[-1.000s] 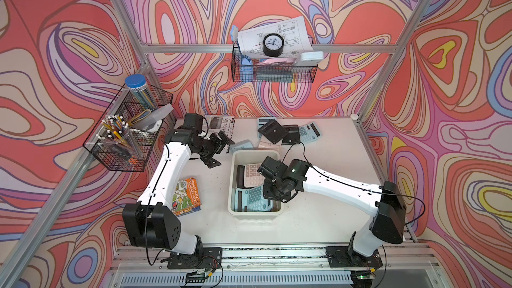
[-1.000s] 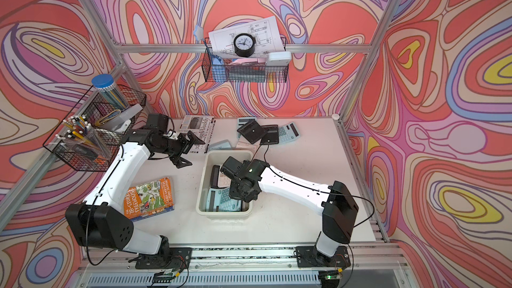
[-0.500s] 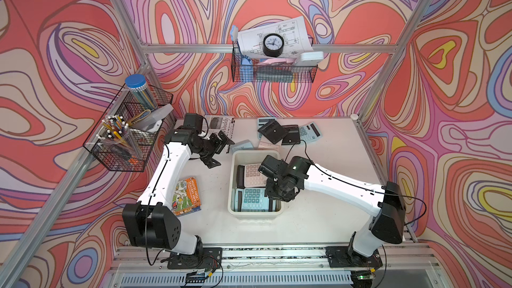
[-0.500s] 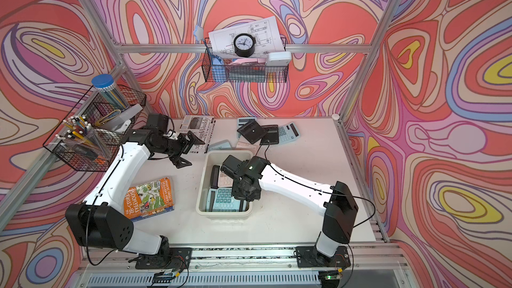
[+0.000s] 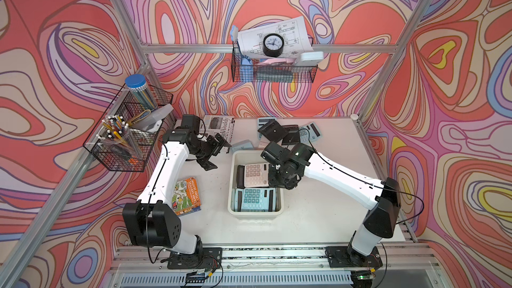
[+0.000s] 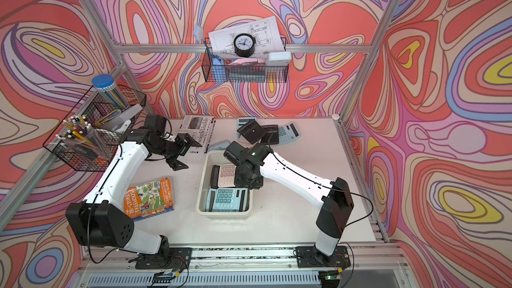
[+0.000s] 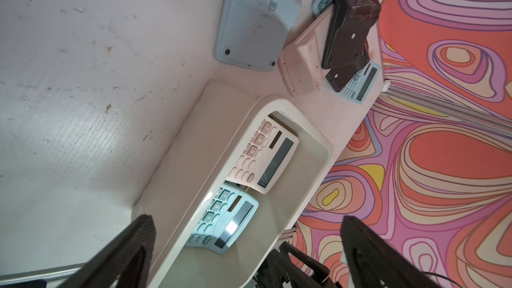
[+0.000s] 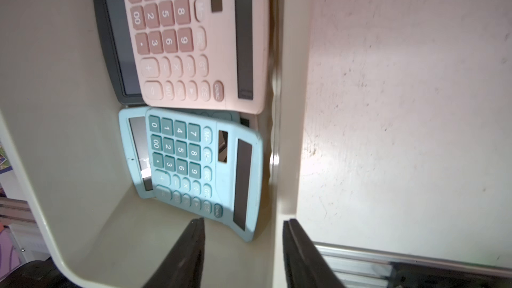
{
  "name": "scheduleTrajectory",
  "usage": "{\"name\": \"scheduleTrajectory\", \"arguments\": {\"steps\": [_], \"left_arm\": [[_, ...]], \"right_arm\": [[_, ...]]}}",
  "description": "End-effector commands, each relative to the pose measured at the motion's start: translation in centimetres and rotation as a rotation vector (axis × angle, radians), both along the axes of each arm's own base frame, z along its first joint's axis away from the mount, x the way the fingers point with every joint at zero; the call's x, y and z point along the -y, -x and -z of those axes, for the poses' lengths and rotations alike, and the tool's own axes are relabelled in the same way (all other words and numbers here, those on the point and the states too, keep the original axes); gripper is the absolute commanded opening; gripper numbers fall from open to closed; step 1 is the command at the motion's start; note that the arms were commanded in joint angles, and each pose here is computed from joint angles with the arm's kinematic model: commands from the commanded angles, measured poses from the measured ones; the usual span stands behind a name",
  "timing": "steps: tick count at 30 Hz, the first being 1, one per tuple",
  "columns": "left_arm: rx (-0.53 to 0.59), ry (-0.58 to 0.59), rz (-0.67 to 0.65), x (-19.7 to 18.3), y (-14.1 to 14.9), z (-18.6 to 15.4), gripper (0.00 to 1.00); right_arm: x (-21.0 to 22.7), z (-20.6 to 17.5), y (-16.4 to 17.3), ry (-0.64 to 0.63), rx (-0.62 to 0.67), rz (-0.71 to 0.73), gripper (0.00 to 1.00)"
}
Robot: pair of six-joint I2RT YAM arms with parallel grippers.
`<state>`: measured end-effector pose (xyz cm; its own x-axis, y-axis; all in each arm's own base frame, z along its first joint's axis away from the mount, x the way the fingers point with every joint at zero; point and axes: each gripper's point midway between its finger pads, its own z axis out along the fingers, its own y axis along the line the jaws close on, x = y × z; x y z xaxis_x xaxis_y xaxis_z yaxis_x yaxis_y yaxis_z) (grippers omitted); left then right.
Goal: Put the calculator in the storage box
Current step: Place the calculator in the storage box, then move the storage box to the center of the board.
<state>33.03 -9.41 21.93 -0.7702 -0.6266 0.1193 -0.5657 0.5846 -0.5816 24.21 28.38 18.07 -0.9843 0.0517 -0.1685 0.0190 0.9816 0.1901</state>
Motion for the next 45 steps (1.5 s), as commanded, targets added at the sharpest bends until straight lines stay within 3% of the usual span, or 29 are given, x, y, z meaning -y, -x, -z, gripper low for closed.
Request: {"name": "scheduleTrajectory", "arguments": {"steps": [1,6,11,16,24,34,39,45], "left_arm": [[-0.142,-0.019,0.059,-0.2,1.8,2.0,0.99],[-0.245,0.025,0.124,0.8,2.9,3.8,0.99],[-0.284,0.054,0.181,3.0,3.6,4.4,0.99],[-0.293,0.045,0.221,4.9,3.2,4.6,0.98],[-0.25,-0.024,0.228,4.2,1.4,3.5,0.99],[-0.176,-0.04,0.197,4.1,-1.2,2.3,0.99],[-0.164,-0.043,0.19,4.0,-2.4,2.7,0.99],[-0.153,-0.051,0.184,3.9,-3.9,3.7,0.99]], "right_arm": [[1.7,-0.8,-1.5,0.002,0.017,-0.026,0.59],[2.3,1.1,-3.2,-0.042,-0.037,-0.07,0.67],[0.9,3.5,-4.7,-0.057,-0.095,-0.159,0.69],[2.1,5.6,-5.5,0.015,-0.156,-0.165,0.6],[6.4,5.5,-6.4,0.139,-0.165,-0.131,0.43],[10.0,5.0,-6.7,0.165,-0.129,-0.12,0.42],[12.2,5.3,-7.2,0.233,-0.121,-0.163,0.43],[14.9,4.9,-8.3,0.256,-0.111,-0.115,0.43]]}}
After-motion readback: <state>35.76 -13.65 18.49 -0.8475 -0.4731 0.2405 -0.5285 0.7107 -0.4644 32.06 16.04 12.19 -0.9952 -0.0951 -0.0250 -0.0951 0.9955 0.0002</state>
